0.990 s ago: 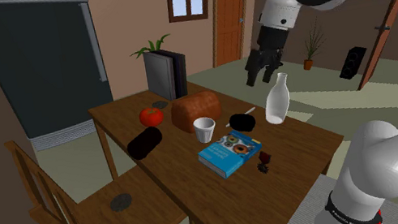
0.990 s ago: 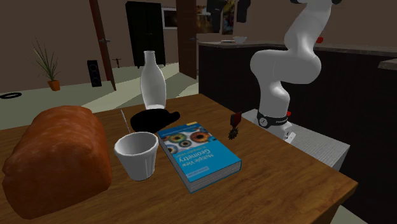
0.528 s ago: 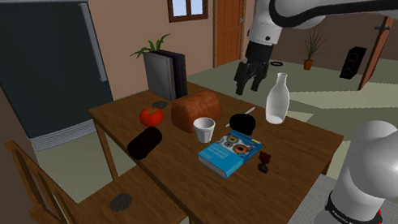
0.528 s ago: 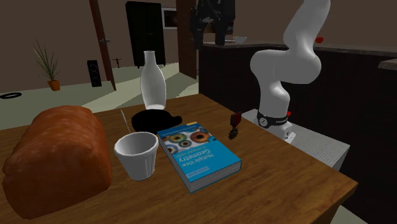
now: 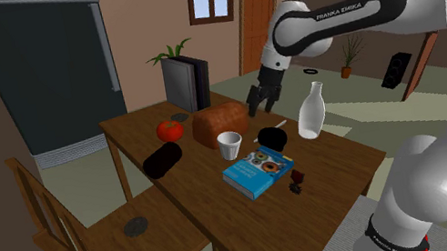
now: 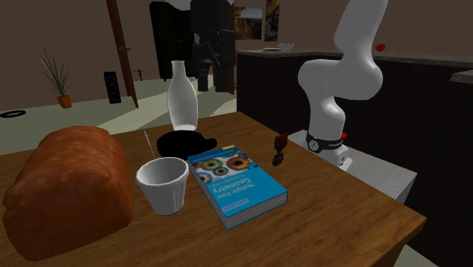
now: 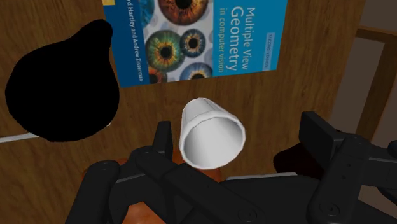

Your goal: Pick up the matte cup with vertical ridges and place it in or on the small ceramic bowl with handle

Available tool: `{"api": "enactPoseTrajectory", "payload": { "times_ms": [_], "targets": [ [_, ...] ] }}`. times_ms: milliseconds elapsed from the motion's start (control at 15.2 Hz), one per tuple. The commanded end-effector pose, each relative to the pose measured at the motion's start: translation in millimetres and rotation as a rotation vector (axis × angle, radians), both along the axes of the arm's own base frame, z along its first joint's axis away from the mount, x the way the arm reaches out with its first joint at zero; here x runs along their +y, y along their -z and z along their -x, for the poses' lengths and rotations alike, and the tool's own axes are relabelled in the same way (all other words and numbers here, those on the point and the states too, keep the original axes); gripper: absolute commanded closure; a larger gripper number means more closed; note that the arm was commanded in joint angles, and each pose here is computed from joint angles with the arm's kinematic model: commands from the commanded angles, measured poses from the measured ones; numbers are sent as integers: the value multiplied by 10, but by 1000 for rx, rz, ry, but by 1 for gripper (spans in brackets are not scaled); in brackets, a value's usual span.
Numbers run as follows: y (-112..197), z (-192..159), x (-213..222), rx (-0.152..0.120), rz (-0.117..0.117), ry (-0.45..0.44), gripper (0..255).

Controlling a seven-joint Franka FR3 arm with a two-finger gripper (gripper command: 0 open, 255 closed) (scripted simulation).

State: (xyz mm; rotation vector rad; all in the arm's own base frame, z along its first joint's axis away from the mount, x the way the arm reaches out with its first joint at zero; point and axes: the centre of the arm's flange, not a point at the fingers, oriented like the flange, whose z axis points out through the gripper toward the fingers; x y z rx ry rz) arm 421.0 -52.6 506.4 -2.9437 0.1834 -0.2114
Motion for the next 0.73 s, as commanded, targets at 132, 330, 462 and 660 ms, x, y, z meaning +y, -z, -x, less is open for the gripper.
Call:
{"api": "enactPoseTrajectory", "payload": {
  "times_ms": [132,330,462,660],
  "targets": [
    [404,-362,-164,-8,-9,-7,0],
    [673,-633,-271,-13,-16,-12,0],
    [853,-815,-341,-17,-21,-15,0],
    [1122,-1089,-443,-22,-28,-21,0]
  ]
}}
